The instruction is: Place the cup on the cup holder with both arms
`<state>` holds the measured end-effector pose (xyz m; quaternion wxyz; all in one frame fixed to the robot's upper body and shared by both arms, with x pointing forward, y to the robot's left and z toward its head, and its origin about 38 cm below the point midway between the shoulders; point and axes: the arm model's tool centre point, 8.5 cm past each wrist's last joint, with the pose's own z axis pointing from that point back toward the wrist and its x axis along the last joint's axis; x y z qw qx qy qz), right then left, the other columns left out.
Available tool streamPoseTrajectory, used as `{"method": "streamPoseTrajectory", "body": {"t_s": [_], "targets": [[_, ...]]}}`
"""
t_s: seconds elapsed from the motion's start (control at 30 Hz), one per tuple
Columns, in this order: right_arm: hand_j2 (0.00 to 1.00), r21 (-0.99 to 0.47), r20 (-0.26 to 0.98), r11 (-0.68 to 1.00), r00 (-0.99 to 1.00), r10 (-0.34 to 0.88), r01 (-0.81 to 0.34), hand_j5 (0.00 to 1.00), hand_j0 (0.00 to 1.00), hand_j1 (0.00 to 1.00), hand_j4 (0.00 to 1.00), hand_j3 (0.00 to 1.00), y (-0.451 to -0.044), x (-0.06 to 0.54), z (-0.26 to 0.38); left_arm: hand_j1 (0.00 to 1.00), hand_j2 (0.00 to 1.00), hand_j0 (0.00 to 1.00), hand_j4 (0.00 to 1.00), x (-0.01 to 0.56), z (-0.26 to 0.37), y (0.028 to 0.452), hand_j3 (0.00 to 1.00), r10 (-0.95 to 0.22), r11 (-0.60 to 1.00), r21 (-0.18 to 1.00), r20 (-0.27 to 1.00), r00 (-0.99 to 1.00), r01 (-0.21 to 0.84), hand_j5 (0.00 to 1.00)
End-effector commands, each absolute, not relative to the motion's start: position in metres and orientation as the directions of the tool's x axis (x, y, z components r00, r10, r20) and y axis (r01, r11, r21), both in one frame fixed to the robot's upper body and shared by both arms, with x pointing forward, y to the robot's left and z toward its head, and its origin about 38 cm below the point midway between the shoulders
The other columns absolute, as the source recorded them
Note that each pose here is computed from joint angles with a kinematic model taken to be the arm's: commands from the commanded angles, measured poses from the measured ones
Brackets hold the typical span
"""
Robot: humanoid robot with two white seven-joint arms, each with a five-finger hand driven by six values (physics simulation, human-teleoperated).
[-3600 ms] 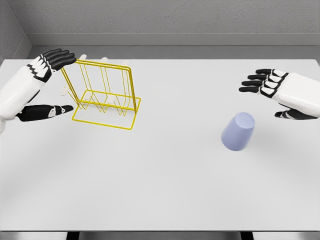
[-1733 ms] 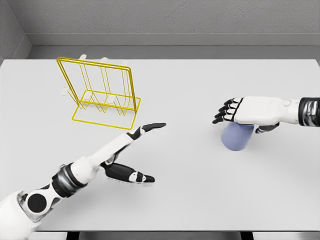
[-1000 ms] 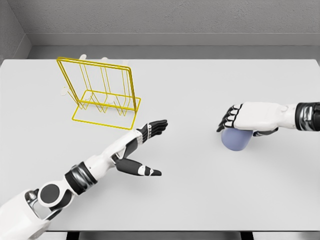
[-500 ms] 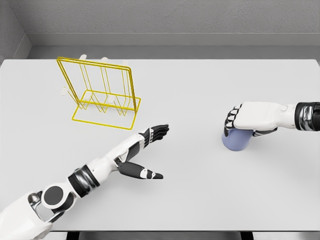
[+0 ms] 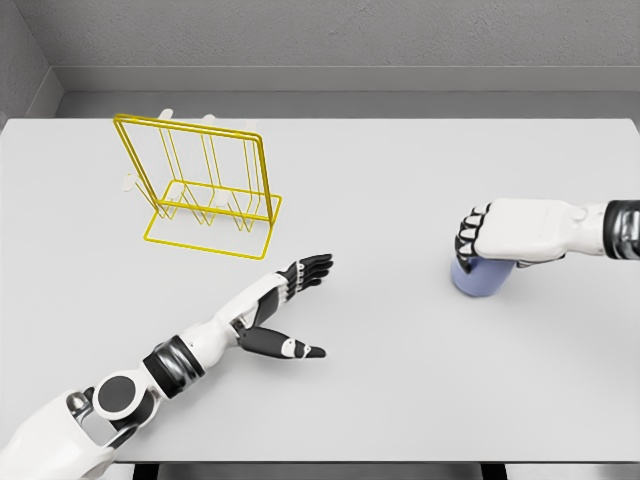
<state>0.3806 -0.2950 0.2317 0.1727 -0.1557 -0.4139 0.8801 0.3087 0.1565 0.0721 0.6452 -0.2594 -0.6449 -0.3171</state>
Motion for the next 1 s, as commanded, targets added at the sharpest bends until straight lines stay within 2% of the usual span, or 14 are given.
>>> {"method": "streamPoseTrajectory", "body": {"t_s": [0.0,0.47,0.97], "targets": [[0.46,-0.782,-0.141,-0.603,-0.898,0.417,-0.157,0.46,0.46,0.46,0.46,0.46,-0.293,0.374,0.238,1.00,1.00,1.00,1.00,0.310,0.071,0.158,1.00,-0.075,0.669,0.073,0.997,-0.030,0.740,1.00],[0.46,-0.828,-0.111,-0.546,-0.916,0.385,-0.129,0.46,0.46,0.46,0.46,0.46,-0.268,0.378,0.243,1.00,1.00,1.00,1.00,0.315,0.073,0.161,1.00,-0.071,0.682,0.075,0.997,-0.036,0.727,1.00],[0.46,-0.891,-0.031,-0.441,-0.953,0.301,-0.110,0.46,0.46,0.46,0.46,0.46,-0.214,0.377,0.234,1.00,1.00,1.00,1.00,0.317,0.073,0.163,1.00,-0.056,0.714,0.059,0.998,-0.027,0.698,1.00]]}}
